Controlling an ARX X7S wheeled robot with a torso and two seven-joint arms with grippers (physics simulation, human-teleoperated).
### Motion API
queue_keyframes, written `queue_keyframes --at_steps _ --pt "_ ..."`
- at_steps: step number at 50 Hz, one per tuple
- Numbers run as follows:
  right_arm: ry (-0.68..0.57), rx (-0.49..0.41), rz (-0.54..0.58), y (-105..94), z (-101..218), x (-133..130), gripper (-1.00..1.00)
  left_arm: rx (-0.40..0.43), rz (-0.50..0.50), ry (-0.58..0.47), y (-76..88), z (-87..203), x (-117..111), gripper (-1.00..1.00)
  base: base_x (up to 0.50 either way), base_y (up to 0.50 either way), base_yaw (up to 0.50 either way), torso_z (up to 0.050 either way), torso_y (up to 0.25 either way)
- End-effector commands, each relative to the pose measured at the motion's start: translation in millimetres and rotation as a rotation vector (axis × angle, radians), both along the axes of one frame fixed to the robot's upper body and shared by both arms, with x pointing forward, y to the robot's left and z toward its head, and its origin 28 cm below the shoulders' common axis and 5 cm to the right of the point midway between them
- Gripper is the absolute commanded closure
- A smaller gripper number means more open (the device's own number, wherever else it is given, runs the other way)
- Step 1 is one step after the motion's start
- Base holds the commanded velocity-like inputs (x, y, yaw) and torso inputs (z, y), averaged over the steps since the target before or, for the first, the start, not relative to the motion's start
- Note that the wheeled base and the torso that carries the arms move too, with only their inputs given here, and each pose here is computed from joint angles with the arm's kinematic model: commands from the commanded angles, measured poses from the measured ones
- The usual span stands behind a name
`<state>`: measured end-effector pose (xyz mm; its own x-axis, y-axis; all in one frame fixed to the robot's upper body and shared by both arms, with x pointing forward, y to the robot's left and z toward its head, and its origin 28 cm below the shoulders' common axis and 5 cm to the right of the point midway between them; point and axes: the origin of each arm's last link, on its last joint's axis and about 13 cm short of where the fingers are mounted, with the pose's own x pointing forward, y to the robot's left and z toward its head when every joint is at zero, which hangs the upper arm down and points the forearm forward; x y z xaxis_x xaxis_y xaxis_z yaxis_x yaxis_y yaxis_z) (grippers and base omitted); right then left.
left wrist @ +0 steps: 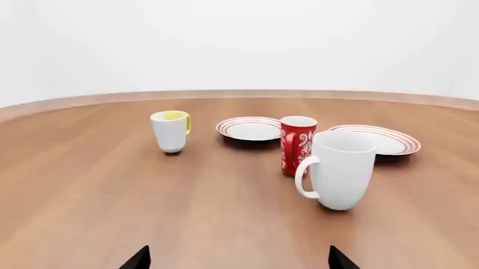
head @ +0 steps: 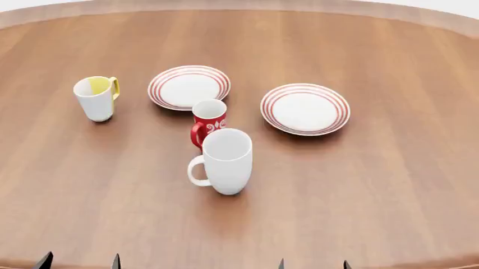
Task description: Put the white mug on the left plate.
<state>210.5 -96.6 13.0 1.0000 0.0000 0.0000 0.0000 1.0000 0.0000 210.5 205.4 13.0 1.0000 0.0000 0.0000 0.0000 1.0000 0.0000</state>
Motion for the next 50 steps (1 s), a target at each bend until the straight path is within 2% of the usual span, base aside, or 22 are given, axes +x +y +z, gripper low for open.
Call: queue_keyframes --at_steps 1,2,4,14,17,25,50 --pt "0.0 0.0 0.0 0.2 2 -1 -1.0 0.004 0.007 0.0 1.2 2 -1 -1.0 0.0 0.0 0.0 0.0 0.0" --pt "0.031 -0.014 -0.049 -1.7 -3 3 -1.0 0.006 0.003 0.002 -0.7 -2 2 -1.0 0.0 0.0 0.0 0.0 0.0" --pt "0.053 -0.011 -0.078 -2.8 -7 6 -1.0 0.021 0.009 0.008 -1.9 -5 3 -1.0 0.0 0.0 0.0 0.0 0.0" --pt "0.012 -0.033 -0.074 -5.1 1 -3 -1.0 0.056 0.024 -0.032 4.0 8 -10 -1.0 0.0 0.0 0.0 0.0 0.0" --pt "-0.03 -0.081 -0.074 -4.6 12 -10 -1.0 0.043 0.037 -0.06 7.9 18 -17 -1.0 0.0 0.0 0.0 0.0 0.0" --pt "-0.082 -0.074 -0.071 -5.1 25 -19 -1.0 0.038 0.024 -0.103 6.4 28 -28 -1.0 0.12 0.0 0.0 0.0 0.0" --pt "-0.084 -0.077 -0.055 -2.4 22 -15 -1.0 0.038 0.016 -0.086 7.0 21 -21 -1.0 0.37 0.0 0.0 0.0 0.0"
